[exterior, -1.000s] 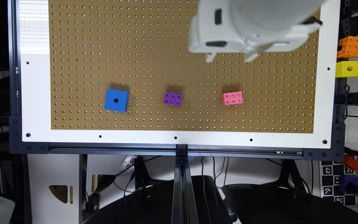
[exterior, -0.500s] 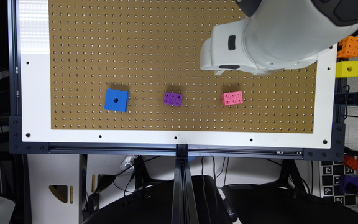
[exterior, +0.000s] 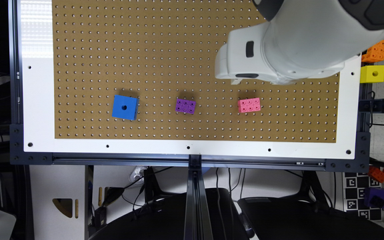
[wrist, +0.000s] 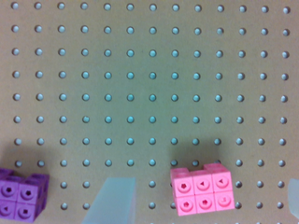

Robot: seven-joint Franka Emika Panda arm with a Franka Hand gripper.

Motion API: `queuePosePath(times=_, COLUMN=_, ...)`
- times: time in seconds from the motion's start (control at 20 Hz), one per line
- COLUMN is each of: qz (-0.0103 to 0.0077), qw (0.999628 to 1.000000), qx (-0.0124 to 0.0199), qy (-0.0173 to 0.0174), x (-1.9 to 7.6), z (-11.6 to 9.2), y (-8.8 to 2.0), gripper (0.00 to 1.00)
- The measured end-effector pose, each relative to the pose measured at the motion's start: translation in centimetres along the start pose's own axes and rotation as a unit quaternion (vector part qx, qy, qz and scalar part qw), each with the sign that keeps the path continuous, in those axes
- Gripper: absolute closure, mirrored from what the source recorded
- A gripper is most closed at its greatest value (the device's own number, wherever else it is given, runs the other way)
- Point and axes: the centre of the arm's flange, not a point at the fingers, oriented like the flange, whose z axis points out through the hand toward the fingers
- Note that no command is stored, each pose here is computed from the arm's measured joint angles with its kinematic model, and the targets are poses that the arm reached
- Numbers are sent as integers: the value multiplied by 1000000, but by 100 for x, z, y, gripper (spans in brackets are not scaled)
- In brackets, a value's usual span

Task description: Pick up pink block.

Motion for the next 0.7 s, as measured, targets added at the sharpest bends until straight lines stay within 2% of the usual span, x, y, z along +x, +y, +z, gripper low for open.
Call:
queuePosePath(times=0.1, qz=-731, qw=999999, qx=645, qy=-611, x=24, z=30, y=-60, gripper=0)
queuePosePath(times=0.3, qz=-1108, qw=999997, qx=2061, qy=-1087, x=63, z=66, y=-136, gripper=0)
queuePosePath(times=0.45, qz=-2393, qw=999992, qx=2700, qy=-1656, x=46, z=71, y=-163, gripper=0)
queuePosePath(times=0.5, qz=-2978, qw=999990, qx=1531, qy=-2791, x=35, z=89, y=-169, gripper=0)
queuePosePath(times=0.55, qz=-3414, qw=999980, qx=-1510, qy=-5121, x=28, z=136, y=-171, gripper=0)
queuePosePath(times=0.6, qz=-3546, qw=999961, qx=-4024, qy=-7061, x=26, z=186, y=-173, gripper=0)
queuePosePath(times=0.7, qz=-3336, qw=999924, qx=-6934, qy=-9610, x=32, z=280, y=-180, gripper=0)
